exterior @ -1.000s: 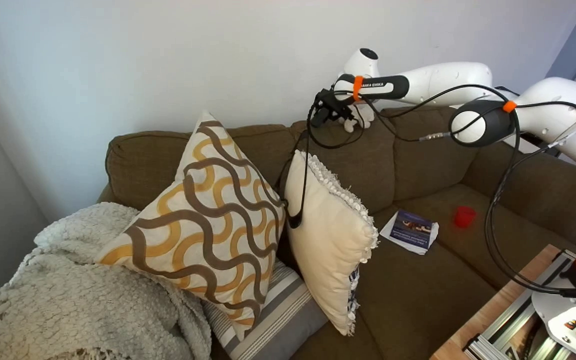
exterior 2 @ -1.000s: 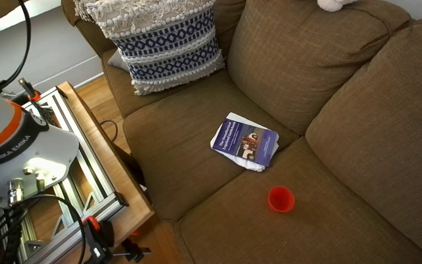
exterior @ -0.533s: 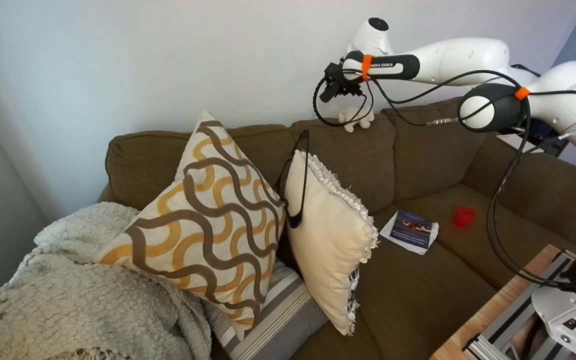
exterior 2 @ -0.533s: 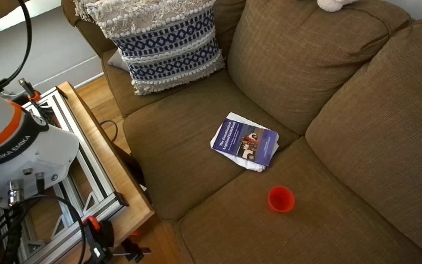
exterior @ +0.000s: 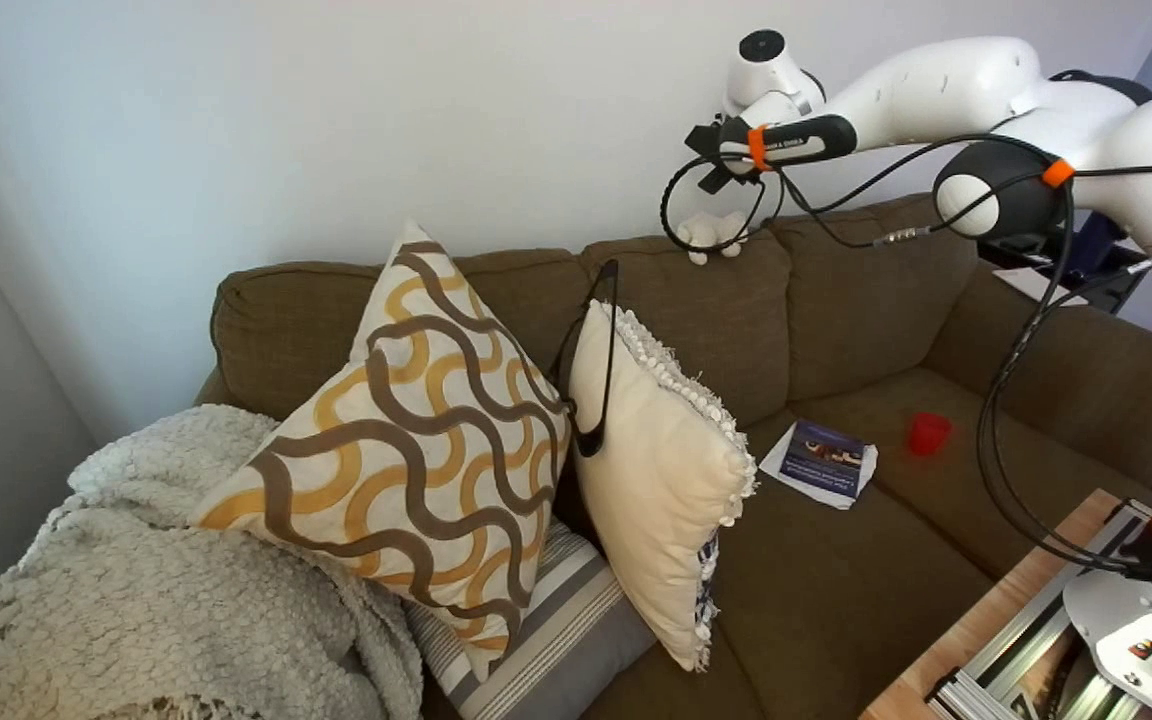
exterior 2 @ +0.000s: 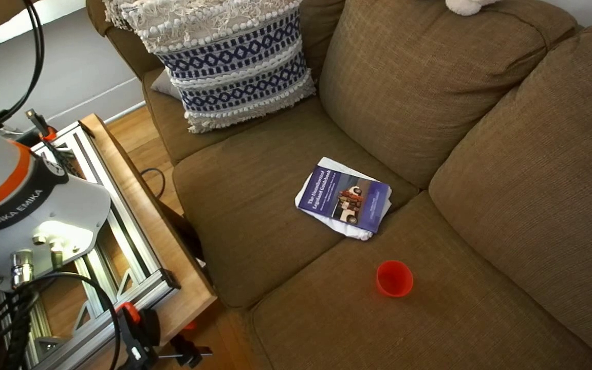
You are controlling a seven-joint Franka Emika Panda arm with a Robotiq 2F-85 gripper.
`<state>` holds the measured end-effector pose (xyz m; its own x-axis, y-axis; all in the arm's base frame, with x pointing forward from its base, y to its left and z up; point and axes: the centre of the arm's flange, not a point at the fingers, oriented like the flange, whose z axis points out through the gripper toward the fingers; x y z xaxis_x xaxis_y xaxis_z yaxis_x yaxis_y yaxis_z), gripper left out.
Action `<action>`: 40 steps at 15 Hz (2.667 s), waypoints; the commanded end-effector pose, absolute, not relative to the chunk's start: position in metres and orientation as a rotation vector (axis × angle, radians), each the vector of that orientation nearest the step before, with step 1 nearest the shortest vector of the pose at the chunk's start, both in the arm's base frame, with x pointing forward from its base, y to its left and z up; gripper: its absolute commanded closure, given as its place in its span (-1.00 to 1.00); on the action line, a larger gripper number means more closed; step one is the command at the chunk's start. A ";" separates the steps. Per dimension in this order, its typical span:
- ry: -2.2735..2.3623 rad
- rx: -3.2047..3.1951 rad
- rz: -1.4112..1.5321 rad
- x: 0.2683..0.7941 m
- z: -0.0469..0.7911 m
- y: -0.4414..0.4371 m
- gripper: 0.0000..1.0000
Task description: Put the black remote in the red cup
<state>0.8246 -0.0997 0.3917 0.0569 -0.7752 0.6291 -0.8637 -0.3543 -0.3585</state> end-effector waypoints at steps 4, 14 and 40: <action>-1.760 1.932 1.161 0.800 0.390 -0.106 0.49; -1.764 1.865 1.204 0.797 0.387 -0.106 0.49; -1.689 1.154 0.295 0.479 0.159 -0.252 0.49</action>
